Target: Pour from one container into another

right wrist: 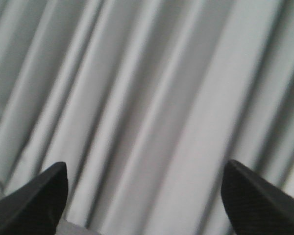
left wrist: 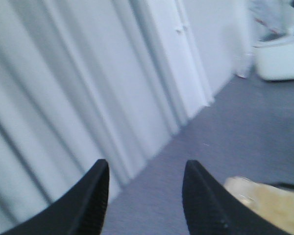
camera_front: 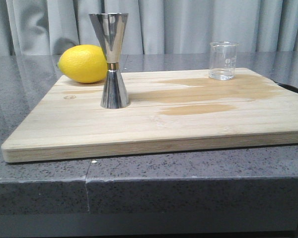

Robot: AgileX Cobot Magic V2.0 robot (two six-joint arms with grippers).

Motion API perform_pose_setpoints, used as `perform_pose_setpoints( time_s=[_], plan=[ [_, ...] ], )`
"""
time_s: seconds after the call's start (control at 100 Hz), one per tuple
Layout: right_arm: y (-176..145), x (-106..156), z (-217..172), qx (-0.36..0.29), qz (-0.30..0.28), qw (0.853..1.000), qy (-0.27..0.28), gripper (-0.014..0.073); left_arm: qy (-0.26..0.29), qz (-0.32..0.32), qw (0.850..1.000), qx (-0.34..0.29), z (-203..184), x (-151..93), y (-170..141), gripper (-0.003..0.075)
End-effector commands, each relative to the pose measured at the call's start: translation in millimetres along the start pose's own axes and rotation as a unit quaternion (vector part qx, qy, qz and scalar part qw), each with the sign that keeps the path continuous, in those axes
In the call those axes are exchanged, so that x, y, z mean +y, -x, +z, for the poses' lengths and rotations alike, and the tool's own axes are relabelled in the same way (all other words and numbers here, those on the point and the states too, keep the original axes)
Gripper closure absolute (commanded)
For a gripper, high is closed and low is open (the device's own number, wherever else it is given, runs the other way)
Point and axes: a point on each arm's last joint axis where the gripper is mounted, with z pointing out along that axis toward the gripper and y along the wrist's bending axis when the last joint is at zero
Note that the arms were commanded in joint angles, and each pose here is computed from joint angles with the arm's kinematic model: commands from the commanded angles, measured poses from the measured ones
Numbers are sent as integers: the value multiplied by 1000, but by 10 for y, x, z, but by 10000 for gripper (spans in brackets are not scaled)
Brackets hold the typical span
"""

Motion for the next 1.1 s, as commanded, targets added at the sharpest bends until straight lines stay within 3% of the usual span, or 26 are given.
perform_pose_setpoints(
  time_s=[0.0, 0.12, 0.31, 0.45, 0.59, 0.7, 0.77, 0.96, 1.03, 1.09],
  plan=[
    [174, -137, -130, 14, 7, 998, -54, 25, 134, -17, 989, -63, -229, 61, 343, 428],
    [313, -183, -352, 7, 1, 997, -81, 25, 237, 4, 969, -63, -498, -20, 441, 428],
    [596, -209, -832, -43, -3, 993, -113, 25, 281, 19, 958, -58, -789, -462, 319, 428],
    [590, -194, -1139, -47, -1, 990, -135, 25, 308, -5, 950, -56, -960, -762, -22, 428],
    [349, -86, -1403, -41, 3, 990, -135, 90, 336, -51, 938, -60, -1100, -994, -462, 428],
    [22, 32, -1588, -23, 31, 991, -130, 232, 346, -86, 933, -56, -1164, -1128, -807, 428],
    [-197, 97, -1703, -5, 41, 990, -133, 304, 335, -99, 936, -45, -1177, -1212, -1002, 428],
    [-736, 260, -1906, 33, 56, 989, -134, 360, 288, -156, 945, 0, -1143, -1355, -1544, 429],
    [-888, 307, -1944, 42, 56, 989, -132, 382, 272, -176, 946, 19, -1124, -1397, -1717, 461],
    [-955, 331, -1967, 43, 56, 989, -130, 419, 262, -196, 945, 28, -1114, -1430, -1841, 533]
  ],
)
